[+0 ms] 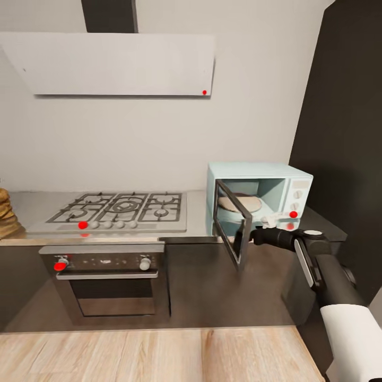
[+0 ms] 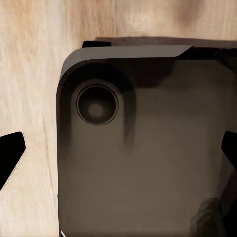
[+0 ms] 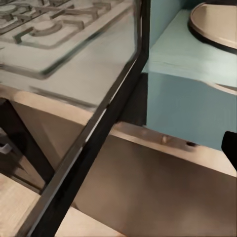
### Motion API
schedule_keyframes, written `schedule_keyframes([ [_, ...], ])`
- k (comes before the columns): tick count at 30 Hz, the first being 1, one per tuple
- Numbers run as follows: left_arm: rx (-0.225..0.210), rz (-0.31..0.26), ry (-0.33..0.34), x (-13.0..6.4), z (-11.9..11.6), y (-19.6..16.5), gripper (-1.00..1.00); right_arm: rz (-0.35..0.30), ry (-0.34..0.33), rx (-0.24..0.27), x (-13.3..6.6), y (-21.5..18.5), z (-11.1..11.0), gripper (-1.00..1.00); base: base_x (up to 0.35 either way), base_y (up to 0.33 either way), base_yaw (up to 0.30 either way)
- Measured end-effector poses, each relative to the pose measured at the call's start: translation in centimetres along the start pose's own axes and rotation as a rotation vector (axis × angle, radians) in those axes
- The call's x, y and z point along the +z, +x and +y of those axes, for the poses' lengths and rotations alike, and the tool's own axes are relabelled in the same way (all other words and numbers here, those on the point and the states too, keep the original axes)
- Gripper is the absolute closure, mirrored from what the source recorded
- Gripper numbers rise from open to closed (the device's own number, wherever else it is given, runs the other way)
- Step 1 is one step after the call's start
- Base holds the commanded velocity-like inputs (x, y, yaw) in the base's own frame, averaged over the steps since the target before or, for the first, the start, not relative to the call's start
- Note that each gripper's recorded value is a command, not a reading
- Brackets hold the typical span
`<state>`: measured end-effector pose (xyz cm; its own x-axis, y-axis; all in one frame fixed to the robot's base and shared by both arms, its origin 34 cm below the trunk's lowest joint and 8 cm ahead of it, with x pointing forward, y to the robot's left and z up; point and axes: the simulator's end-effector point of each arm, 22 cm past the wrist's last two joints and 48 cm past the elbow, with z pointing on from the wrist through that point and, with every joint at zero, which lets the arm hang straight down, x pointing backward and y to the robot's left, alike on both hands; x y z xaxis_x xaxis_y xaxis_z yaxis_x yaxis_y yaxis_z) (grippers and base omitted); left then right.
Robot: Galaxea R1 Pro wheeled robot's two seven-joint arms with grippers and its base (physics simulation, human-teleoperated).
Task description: In the kitchen, take the popcorn bag from the countertop, put it into the microwave, and heat it until the popcorn is cooked so the cooked popcorn ends up inside the bag.
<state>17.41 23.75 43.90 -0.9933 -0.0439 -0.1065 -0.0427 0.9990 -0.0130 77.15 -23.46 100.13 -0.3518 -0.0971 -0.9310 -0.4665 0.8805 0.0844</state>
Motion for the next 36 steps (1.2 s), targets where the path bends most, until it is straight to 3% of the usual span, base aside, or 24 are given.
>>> schedule_keyframes([
  [7, 0.0, 0.0, 0.0, 0.0, 0.0, 0.0, -1.0, 0.001, 0.007, -0.005, -0.1, 0.0, -0.3, -1.0, 0.0, 0.174, 0.0],
  [15, 0.0, 0.0, 0.0, 0.0, 0.0, 0.0, -1.0, -0.024, 0.066, 0.026, -1.3, -0.3, -3.0, -1.0, 0.0, 0.135, 0.0],
  [24, 0.0, 0.0, 0.0, 0.0, 0.0, 0.0, -1.0, -0.031, 0.065, 0.036, -1.4, -0.4, -3.1, -1.0, 0.0, 0.007, 0.0],
  [27, 0.0, 0.0, 0.0, 0.0, 0.0, 0.0, -1.0, -0.027, 0.062, 0.026, -1.5, -0.5, -3.1, -1.0, 0.0, 0.0, 0.0],
  [29, 0.0, 0.0, 0.0, 0.0, 0.0, 0.0, -1.0, 0.01, 0.057, -0.003, -1.4, 0.3, -3.1, -1.0, 0.0, 0.0, 0.0],
  [31, 0.0, 0.0, -0.001, 0.0, 0.1, 0.0, -1.0, 0.03, 0.088, 0.018, -1.9, 1.3, -4.8, -1.0, 0.0, 0.0, 0.0],
  [33, 0.001, 0.0, -0.001, 0.0, 0.1, 0.0, -1.0, 0.065, 0.14, 0.108, -2.6, 4.1, -8.3, -1.0, 0.0, 0.0, 0.0],
  [36, 0.001, 0.0, -0.001, 0.0, 0.1, 0.0, -1.0, 0.095, 0.205, 0.171, -4.1, 6.4, -11.9, -1.0, 0.0, 0.0, 0.0],
])
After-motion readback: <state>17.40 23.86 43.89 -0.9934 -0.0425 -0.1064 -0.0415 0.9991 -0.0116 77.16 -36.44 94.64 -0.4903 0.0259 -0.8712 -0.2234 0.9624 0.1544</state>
